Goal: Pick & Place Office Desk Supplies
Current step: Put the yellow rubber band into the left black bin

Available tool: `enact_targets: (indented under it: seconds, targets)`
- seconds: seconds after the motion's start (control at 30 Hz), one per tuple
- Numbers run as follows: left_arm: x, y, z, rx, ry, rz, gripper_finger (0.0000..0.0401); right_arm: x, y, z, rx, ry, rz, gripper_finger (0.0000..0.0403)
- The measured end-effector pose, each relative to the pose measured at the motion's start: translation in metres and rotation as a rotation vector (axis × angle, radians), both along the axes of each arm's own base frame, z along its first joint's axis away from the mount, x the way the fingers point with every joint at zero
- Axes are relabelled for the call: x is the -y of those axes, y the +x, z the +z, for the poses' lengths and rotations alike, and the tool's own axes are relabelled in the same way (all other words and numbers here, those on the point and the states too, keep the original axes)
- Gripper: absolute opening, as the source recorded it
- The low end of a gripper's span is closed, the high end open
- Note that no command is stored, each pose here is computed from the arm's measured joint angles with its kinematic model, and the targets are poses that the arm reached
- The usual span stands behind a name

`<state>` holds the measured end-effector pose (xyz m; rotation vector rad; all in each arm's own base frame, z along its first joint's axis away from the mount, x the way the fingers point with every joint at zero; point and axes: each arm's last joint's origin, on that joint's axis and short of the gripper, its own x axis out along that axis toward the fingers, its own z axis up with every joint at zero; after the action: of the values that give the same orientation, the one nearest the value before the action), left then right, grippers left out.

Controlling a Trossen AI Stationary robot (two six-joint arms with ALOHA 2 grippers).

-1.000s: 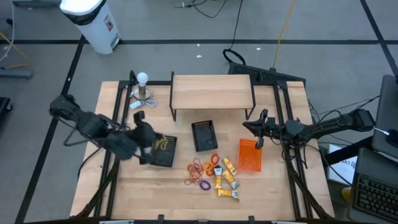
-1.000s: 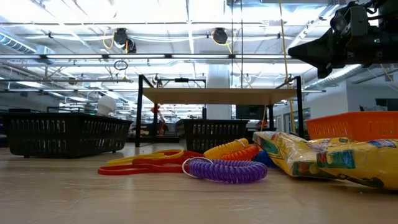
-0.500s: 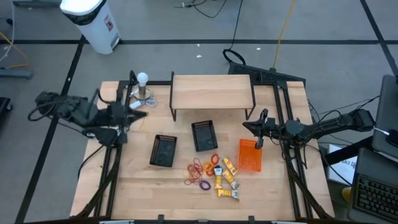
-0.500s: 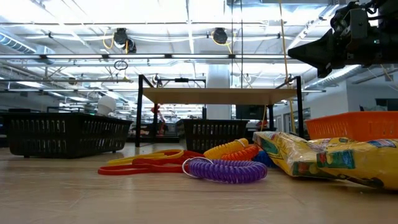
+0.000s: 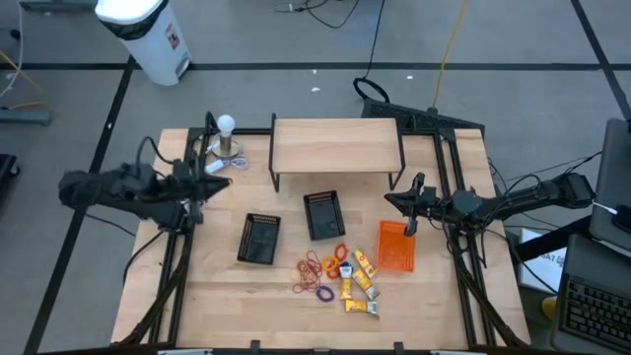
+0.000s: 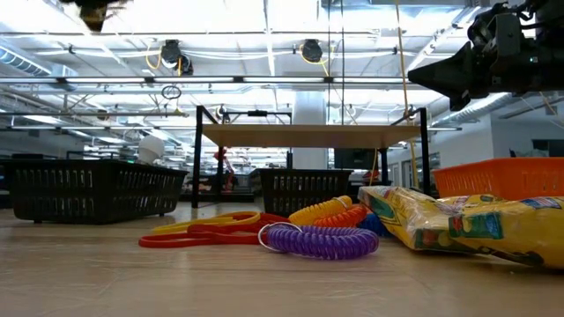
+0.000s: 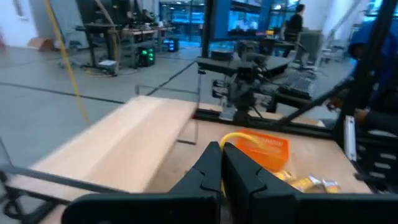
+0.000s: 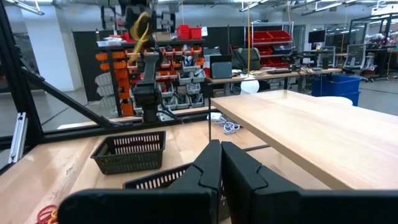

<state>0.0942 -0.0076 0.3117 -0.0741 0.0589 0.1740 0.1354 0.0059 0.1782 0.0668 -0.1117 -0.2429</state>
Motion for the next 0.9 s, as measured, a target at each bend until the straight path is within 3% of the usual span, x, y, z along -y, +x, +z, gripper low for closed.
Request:
enact_targets:
  seconds: [0.2, 0.5, 0.9]
  targets:
    - [0.006, 0.011, -0.041, 0.061, 0.067, -0.048, 0.0000, 0.000, 0.000, -0.001, -0.008, -0.001, 0.000, 0.0000]
    - [0.013, 0.016, -0.096, 0.041, 0.064, -0.167, 0.0000, 0.000, 0.001, -0.007, -0.070, 0.017, 0.003, 0.0000]
    - [0.013, 0.012, -0.115, 0.055, 0.021, -0.168, 0.0000, 0.000, 0.001, -0.009, -0.085, 0.017, 0.005, 0.0000]
